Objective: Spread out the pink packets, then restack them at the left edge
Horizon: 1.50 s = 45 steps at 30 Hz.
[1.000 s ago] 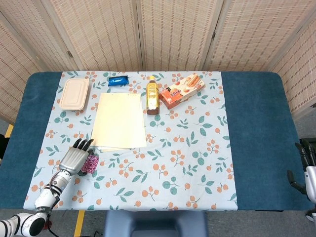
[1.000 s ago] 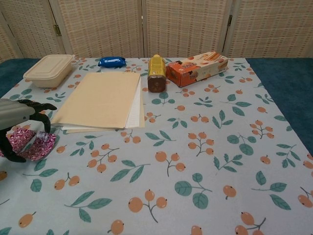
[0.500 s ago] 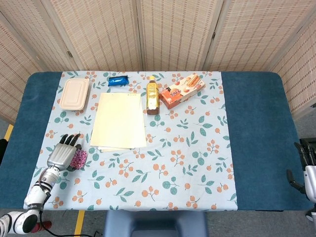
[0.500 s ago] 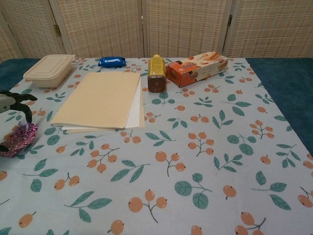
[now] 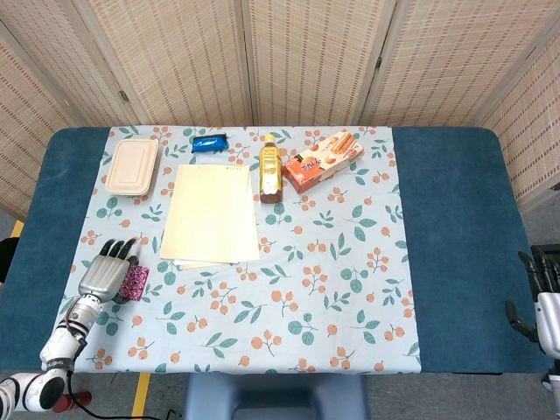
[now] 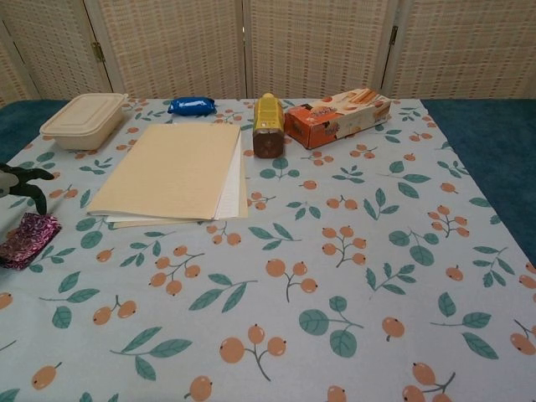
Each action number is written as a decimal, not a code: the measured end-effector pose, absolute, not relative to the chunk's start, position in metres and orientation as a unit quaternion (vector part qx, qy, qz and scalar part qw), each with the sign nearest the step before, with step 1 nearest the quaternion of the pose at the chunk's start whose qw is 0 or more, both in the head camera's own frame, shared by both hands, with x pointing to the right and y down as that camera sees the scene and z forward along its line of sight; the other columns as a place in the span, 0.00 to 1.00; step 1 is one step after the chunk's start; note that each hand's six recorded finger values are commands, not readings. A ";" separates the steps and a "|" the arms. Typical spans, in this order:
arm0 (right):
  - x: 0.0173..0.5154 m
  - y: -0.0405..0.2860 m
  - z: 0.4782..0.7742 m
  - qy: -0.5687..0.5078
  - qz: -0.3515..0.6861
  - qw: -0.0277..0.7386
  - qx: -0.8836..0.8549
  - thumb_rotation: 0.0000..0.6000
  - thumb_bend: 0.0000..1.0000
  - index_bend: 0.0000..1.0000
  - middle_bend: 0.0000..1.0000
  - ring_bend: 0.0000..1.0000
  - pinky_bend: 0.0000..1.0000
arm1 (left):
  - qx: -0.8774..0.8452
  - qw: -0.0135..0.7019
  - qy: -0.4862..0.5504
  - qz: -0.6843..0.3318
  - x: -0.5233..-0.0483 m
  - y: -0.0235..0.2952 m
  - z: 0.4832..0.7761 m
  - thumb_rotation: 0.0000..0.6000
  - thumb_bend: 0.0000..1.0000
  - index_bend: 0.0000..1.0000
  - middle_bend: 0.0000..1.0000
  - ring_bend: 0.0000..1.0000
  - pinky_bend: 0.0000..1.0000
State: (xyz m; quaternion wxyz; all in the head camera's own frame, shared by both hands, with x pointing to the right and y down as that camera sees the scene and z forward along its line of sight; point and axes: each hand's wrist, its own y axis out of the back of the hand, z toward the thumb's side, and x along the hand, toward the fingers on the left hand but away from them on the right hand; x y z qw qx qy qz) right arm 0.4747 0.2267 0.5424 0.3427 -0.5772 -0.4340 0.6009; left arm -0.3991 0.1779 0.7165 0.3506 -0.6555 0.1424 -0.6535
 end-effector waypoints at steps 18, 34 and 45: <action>0.474 0.227 0.542 -0.434 0.602 0.343 -0.577 1.00 0.45 0.01 0.01 0.00 0.00 | -0.655 0.345 0.145 -0.656 -0.403 0.178 0.718 1.00 0.13 0.31 0.00 0.00 0.00; 0.475 0.226 0.541 -0.435 0.602 0.343 -0.576 1.00 0.45 0.00 0.01 0.00 0.00 | -0.653 0.343 0.136 -0.661 -0.400 0.180 0.720 1.00 0.13 0.26 0.00 0.00 0.00; 0.475 0.225 0.540 -0.433 0.600 0.344 -0.578 1.00 0.45 0.00 0.01 0.00 0.00 | -0.657 0.323 0.183 -0.656 -0.403 0.173 0.707 1.00 0.13 0.20 0.00 0.00 0.00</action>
